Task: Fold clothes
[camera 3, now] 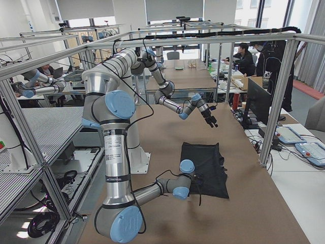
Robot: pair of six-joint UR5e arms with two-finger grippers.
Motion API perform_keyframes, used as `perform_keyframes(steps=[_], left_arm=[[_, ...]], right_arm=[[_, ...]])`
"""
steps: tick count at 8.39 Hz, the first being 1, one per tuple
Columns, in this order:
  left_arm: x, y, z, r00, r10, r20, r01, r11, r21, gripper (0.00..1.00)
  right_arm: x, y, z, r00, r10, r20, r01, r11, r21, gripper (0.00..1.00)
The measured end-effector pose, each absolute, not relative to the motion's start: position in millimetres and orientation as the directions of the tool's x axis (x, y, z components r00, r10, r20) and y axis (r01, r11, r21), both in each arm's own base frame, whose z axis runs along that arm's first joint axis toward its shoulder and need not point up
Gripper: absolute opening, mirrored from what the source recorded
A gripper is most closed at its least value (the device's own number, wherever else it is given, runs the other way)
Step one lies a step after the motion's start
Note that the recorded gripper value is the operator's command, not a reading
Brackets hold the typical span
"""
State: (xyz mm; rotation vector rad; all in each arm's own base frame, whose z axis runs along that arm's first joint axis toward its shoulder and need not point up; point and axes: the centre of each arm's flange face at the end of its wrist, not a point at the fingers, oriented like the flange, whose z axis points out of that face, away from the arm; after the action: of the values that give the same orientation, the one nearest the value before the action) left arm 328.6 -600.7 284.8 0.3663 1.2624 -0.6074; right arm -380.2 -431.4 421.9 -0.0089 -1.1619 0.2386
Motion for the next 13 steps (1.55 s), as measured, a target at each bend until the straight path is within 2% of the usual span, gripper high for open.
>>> perform_keyframes(steps=[3,4,5,6,7,11,13], left_arm=[[326.5,-599.1,283.3,0.177,-0.217,-0.96,0.611,0.789,-0.066,0.94],[326.3,-599.0,284.3,0.18,-0.216,-0.96,0.611,0.789,-0.063,0.94],[326.1,-598.7,284.9,0.181,-0.216,-0.96,0.611,0.789,-0.062,0.94],[325.9,-598.6,285.8,0.182,-0.216,-0.959,0.611,0.789,-0.062,0.94],[326.0,-598.4,286.2,0.182,-0.216,-0.959,0.61,0.79,-0.062,0.94],[326.6,-598.7,287.8,0.185,-0.217,-0.959,0.611,0.789,-0.061,0.94],[326.5,-598.6,287.6,0.185,-0.216,-0.959,0.611,0.789,-0.06,0.94]], right_arm=[[-388.2,-411.5,438.3,0.401,0.198,0.894,-0.158,0.977,-0.145,0.91],[-391.7,-408.8,438.4,0.403,0.195,0.894,-0.152,0.978,-0.145,0.86],[-394.4,-406.7,438.2,0.404,0.193,0.894,-0.147,0.978,-0.144,0.55],[-396.7,-405.6,436.0,0.402,0.189,0.896,-0.144,0.979,-0.142,0.19],[-398.1,-405.2,433.6,0.399,0.186,0.898,-0.142,0.98,-0.14,0.0],[-404.4,-398.9,427.3,0.392,0.174,0.903,-0.118,0.983,-0.138,0.0],[-401.5,-385.3,404.1,0.36,0.145,0.921,-0.087,0.989,-0.122,0.0]])
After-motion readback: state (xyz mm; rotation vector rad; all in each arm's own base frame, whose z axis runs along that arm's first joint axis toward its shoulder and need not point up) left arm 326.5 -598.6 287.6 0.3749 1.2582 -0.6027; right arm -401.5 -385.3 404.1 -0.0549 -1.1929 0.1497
